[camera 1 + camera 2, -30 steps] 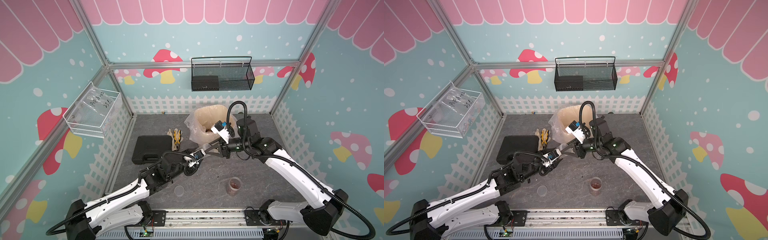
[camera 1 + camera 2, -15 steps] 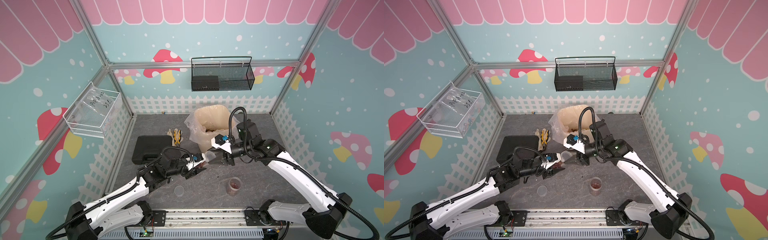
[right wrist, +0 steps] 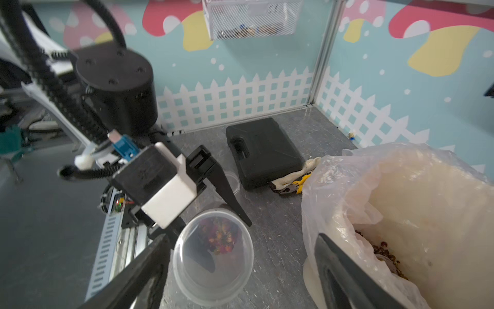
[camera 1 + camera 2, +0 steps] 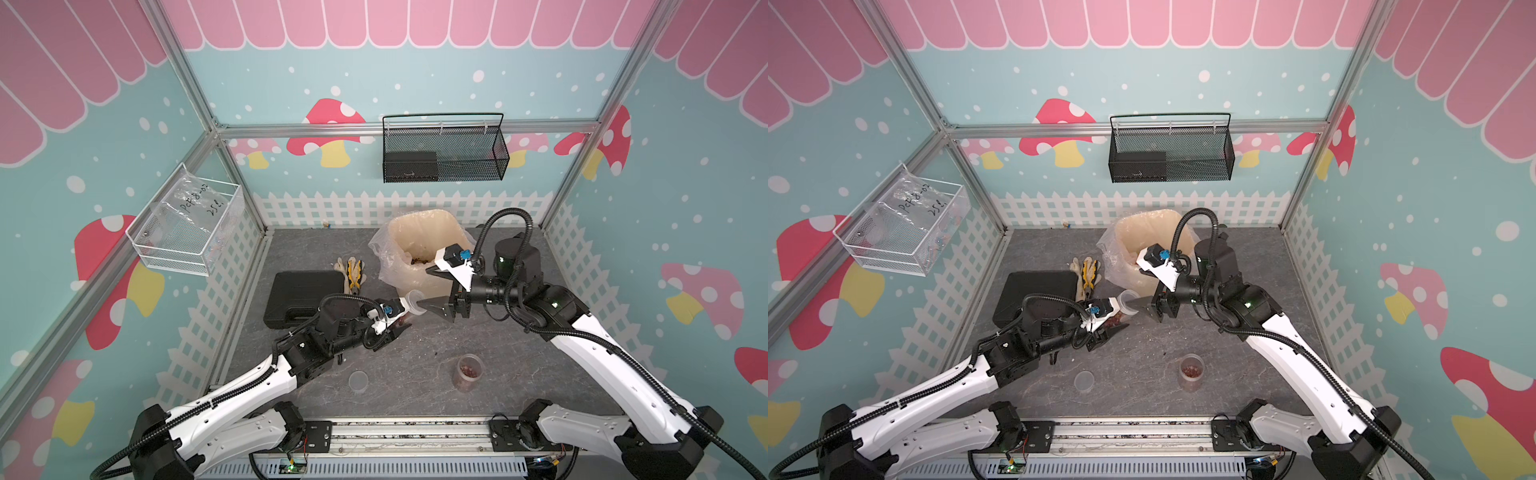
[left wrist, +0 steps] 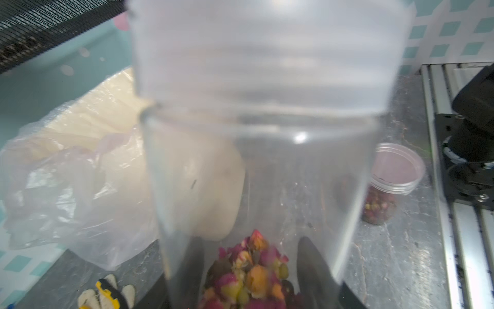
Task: Empty the moldy dried flower tea in the jars
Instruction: Unscrew the lid from the jar.
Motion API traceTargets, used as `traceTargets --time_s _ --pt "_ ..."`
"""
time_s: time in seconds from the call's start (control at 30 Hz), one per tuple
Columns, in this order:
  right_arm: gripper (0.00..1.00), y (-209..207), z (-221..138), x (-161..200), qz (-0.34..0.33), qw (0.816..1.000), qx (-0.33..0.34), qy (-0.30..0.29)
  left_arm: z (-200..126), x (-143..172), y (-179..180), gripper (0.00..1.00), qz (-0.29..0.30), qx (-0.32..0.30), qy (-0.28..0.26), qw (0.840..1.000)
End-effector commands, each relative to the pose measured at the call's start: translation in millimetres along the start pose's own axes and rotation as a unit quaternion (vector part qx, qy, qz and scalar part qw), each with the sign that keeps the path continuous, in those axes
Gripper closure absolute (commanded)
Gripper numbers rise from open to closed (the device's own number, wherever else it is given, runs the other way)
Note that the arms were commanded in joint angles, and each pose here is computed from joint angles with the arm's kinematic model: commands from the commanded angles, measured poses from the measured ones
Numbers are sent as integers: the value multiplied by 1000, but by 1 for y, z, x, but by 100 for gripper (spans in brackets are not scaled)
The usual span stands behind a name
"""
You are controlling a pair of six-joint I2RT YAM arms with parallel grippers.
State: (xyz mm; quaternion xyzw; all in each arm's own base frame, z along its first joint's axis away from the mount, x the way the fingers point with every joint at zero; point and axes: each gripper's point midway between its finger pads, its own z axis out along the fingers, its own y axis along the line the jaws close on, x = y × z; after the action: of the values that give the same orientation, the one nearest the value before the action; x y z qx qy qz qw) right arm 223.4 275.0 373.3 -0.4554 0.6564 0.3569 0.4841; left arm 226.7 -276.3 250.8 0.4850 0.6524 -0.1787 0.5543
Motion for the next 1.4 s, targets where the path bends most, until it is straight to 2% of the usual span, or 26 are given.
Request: traceTargets --time_s 0.0,0.1,0.2,0.67,0.83,0.93,1.03,1.13,1.27,1.37 --pt "14 -20 2 3 129 990 51 -4 -4 -6 18 91 37 -58 -10 998" --pt "14 -20 11 16 185 982 40 24 -5 -6 22 92 52 -76 -6 996" --pt "14 -13 18 23 207 977 10 39 -4 -5 24 91 68 -92 3 993" --pt "16 3 38 45 212 973 -39 77 1 4 25 92 97 -110 38 989" --pt "33 2 43 57 206 973 -31 101 1 4 26 92 98 -113 40 988" --pt "49 0 45 64 196 974 -25 113 1 5 25 92 96 -111 41 988" --pt "62 1 46 63 163 980 -31 115 1 6 20 93 89 -96 43 990" --pt "78 6 44 65 82 988 -51 120 3 7 5 94 78 -52 41 995" --pt "84 10 37 74 -92 984 -68 136 0 7 -37 95 61 69 32 995" --pt "86 9 34 68 -178 974 -69 123 -4 4 -60 100 37 142 26 989"
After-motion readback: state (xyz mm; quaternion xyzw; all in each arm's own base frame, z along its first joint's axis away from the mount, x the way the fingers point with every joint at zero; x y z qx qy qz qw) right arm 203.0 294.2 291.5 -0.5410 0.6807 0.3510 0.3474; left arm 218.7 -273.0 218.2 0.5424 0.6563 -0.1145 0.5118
